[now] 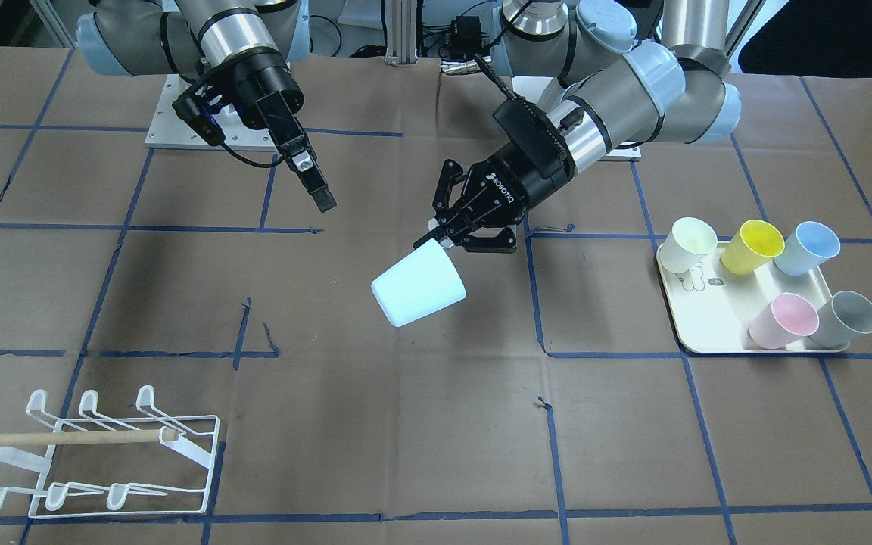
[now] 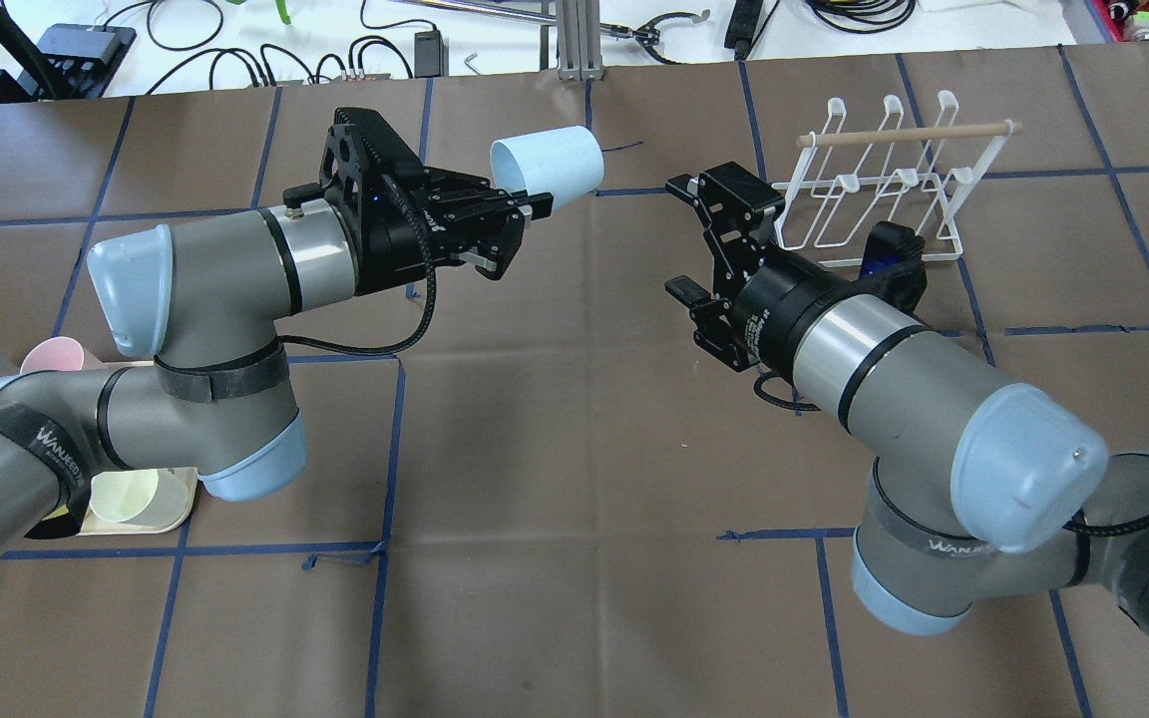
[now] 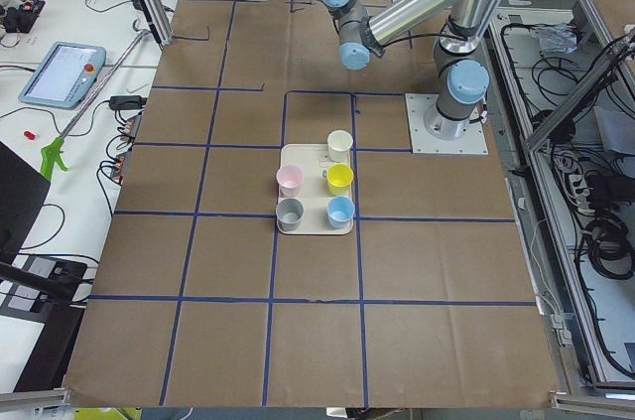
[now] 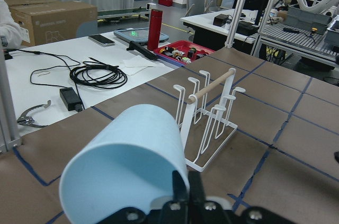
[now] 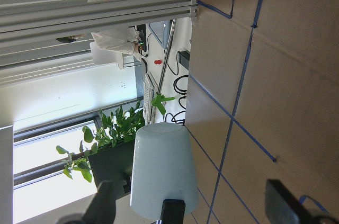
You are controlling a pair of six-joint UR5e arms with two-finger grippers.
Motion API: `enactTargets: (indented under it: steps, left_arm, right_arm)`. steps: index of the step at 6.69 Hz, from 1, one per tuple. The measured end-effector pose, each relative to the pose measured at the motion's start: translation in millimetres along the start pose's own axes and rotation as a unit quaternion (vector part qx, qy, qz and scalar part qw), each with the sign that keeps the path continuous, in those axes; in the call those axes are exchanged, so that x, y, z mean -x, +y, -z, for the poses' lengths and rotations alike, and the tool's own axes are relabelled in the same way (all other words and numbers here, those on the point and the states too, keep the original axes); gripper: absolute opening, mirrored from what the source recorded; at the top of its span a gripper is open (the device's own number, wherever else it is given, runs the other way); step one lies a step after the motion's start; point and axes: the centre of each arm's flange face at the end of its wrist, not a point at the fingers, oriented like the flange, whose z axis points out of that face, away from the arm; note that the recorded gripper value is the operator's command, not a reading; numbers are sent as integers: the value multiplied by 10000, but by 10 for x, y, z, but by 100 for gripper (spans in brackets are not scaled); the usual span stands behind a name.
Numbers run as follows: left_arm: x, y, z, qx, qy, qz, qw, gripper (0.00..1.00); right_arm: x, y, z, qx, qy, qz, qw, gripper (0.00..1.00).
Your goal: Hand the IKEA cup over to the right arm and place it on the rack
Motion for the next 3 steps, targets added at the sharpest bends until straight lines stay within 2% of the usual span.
enactTargets:
  steps: [3]
  left_arm:
    - [-81,41,-2,-15,36,-19,10000,2]
  right_arm:
    - [-60,73,-261,172,210,32,9996,99]
